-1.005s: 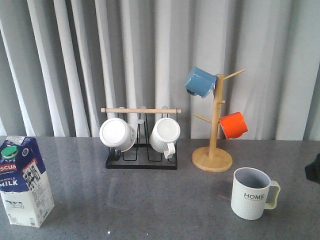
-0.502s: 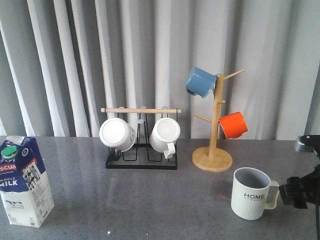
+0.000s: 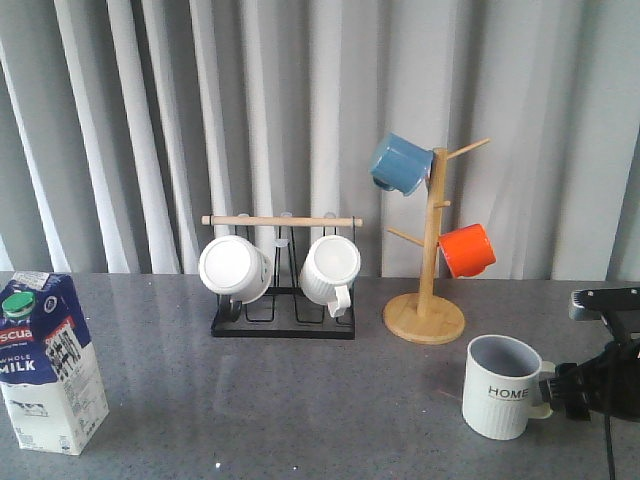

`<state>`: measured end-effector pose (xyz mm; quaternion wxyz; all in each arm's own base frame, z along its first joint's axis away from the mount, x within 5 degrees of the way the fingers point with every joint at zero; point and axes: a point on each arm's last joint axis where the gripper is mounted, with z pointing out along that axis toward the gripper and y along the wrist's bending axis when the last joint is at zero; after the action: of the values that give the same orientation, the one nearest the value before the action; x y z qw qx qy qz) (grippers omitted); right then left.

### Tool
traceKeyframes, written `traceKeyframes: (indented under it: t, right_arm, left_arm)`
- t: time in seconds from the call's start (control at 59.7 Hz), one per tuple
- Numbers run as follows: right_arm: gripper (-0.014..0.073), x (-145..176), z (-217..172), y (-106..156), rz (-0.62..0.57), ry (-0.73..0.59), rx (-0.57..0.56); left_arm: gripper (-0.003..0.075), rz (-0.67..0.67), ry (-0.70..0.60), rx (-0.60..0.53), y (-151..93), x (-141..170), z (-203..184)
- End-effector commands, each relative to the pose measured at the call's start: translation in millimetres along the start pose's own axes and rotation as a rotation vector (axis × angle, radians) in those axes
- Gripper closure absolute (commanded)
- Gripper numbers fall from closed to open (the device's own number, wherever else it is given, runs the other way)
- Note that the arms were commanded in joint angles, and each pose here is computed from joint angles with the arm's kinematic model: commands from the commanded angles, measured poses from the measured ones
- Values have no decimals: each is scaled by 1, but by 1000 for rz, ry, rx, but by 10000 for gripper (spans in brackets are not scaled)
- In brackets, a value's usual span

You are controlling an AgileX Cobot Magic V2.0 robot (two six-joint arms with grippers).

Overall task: Place milk next to cup
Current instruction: 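Grasp the white HOME mug with the right gripper and lift it, then carry the mug toward the robot and lower it onto the table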

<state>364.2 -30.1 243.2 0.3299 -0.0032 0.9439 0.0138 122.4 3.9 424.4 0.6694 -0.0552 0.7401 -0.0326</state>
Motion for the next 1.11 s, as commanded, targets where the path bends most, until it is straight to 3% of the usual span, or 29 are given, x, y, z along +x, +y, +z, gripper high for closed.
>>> traceKeyframes:
  t: [0.0,0.285,0.469,0.586,0.737,0.804,0.921,1.088]
  right_arm:
    - [80,-21,-16,-3,0,-146,23]
    - [81,-26,1,2,-40,-220,20]
    - [127,-26,17,-1,-60,-238,43]
    - [253,-24,25,2,-119,-238,49]
    - [520,-28,24,5,-137,-266,52]
    - [610,-32,15,11,-123,-296,42]
    - [603,-49,-19,25,-122,-390,14]
    - [602,-74,-87,85,-227,-482,-151]
  left_arm:
    - [322,-3,-103,13,-2,-17,-4]
    - [322,-3,-103,13,-2,-17,-4]
    - [322,-3,-103,13,-2,-17,-4]
    - [322,-3,-103,13,-2,-17,-4]
    - [322,-3,-103,13,-2,-17,-4]
    - [322,-2,-103,12,-2,-17,-4]
    - [322,-2,-102,12,-2,-17,-4]
    - [322,-2,-102,12,-2,-17,-4]
